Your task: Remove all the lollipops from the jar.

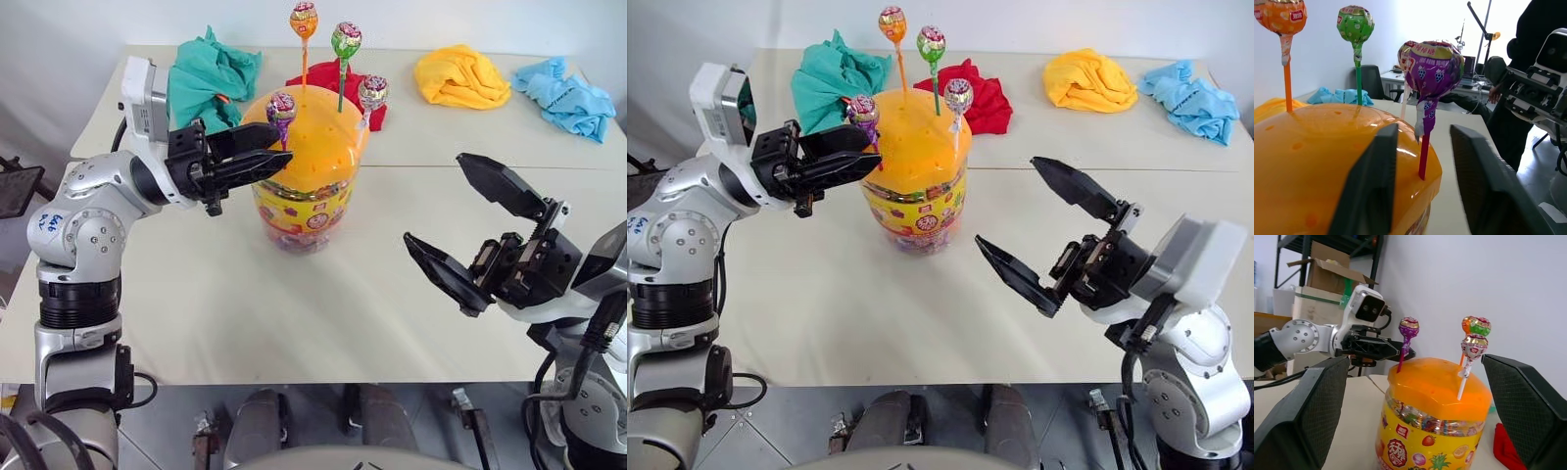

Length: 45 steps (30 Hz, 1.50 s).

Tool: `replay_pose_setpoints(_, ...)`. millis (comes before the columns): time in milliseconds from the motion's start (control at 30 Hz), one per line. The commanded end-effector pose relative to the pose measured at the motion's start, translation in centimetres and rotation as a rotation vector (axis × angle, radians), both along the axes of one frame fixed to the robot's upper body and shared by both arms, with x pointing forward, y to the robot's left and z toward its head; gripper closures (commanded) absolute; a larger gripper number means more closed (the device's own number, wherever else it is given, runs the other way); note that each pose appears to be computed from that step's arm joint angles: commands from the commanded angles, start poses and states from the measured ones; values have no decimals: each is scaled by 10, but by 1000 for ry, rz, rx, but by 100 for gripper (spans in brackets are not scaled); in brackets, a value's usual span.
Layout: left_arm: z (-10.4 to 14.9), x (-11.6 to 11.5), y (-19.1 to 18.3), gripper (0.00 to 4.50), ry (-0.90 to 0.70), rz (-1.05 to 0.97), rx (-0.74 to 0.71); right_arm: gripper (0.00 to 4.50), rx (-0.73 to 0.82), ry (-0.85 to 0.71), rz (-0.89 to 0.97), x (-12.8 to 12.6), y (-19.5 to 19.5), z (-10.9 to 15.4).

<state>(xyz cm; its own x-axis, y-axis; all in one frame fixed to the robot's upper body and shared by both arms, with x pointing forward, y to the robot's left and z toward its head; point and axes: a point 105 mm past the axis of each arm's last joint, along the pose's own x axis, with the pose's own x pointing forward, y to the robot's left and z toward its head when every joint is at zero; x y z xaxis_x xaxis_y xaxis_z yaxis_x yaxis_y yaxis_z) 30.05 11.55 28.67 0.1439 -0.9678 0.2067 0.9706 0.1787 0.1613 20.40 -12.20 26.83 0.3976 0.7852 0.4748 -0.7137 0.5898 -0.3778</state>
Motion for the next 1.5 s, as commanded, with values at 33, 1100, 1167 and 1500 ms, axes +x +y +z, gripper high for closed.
replay_pose_setpoints(33, 8, -3, -2, 393, -34, -23, -5, 0, 11, -50, 7, -10, 5, 7)
replay_pose_setpoints(1100, -172, -60, 200, 312, 670, 920, 305, 0, -442, 195, 277, 22, -14, -58)
replay_pose_setpoints(1167, -167, -59, 208, 254, 617, 920, 291, 0, -359, 184, 270, 23, -10, -45)
replay_pose_setpoints(1500, -30, -40, 166, 104, 170, 543, -52, 0, 49, 31, 119, 24, -27, 26)
